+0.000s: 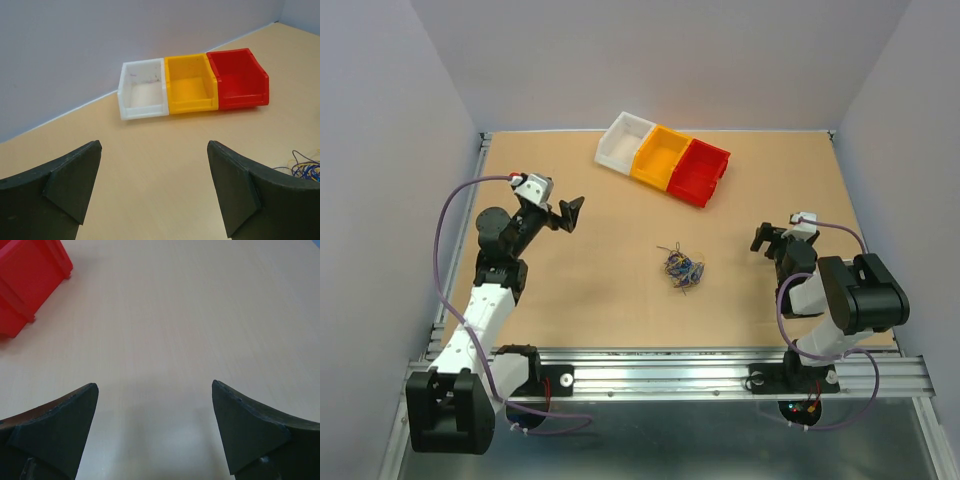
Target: Untangle the cables
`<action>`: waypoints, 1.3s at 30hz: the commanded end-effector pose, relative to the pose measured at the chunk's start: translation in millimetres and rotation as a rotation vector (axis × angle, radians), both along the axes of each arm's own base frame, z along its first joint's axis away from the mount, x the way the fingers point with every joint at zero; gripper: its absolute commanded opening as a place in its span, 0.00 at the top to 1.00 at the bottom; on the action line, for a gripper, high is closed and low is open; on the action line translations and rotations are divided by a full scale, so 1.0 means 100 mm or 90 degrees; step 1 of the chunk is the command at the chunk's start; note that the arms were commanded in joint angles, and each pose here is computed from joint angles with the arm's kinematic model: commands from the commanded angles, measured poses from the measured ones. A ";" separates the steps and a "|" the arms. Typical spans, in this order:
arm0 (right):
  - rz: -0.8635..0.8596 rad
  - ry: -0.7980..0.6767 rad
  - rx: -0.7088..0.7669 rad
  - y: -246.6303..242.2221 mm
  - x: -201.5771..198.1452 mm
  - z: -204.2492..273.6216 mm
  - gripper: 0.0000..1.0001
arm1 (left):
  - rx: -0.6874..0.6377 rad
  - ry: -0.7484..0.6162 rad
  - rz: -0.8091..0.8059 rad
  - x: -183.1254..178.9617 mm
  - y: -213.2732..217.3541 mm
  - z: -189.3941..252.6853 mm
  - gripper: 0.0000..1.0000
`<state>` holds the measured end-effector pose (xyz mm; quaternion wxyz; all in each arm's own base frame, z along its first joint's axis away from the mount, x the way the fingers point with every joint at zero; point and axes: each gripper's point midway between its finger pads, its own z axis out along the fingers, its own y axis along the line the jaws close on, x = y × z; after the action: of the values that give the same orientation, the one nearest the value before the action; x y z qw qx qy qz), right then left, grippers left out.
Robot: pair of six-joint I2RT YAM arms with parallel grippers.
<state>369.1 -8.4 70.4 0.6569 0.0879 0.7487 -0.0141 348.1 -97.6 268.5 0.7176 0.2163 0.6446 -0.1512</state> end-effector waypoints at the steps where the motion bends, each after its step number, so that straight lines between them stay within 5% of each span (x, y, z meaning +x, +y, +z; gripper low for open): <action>1: -0.071 -0.054 0.004 -0.17 0.10 0.28 0.00 | 0.030 -0.059 -0.091 -0.12 -0.21 0.33 0.01; 2: -0.067 -0.094 0.003 -0.16 0.21 0.64 0.00 | 0.034 -0.061 -0.103 -0.12 -0.24 0.37 0.01; 4: -0.061 -0.024 0.012 -0.12 0.21 0.64 0.00 | 0.046 -0.041 -0.133 -0.13 -0.32 0.28 0.01; 7: -0.024 -0.049 0.152 0.10 0.27 1.31 0.00 | 0.091 -0.040 -0.189 -0.19 -0.56 0.16 0.01; 12: 0.097 -0.034 0.202 0.48 0.22 1.75 0.00 | 0.172 0.033 -0.311 -0.43 -1.32 -0.33 0.01; 15: 0.164 0.028 0.215 0.68 0.07 1.65 0.00 | 0.209 0.099 -0.342 -0.41 -1.63 -0.72 0.01; 24: 0.142 0.056 0.220 0.62 -0.16 1.32 0.00 | 0.259 0.253 -0.402 -0.25 -2.33 -1.43 0.02; 35: 0.151 0.110 0.233 0.70 -0.17 0.95 0.03 | 0.307 0.302 -0.460 -0.46 -2.60 -1.84 0.06; 39: 0.185 0.111 0.237 0.83 -0.20 0.89 0.12 | 0.342 0.320 -0.472 -0.58 -2.67 -2.04 0.22</action>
<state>349.4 56.8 157.9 0.5505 0.1219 0.8061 0.1800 292.9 -349.1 58.5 0.3546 0.5422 0.7103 -0.2752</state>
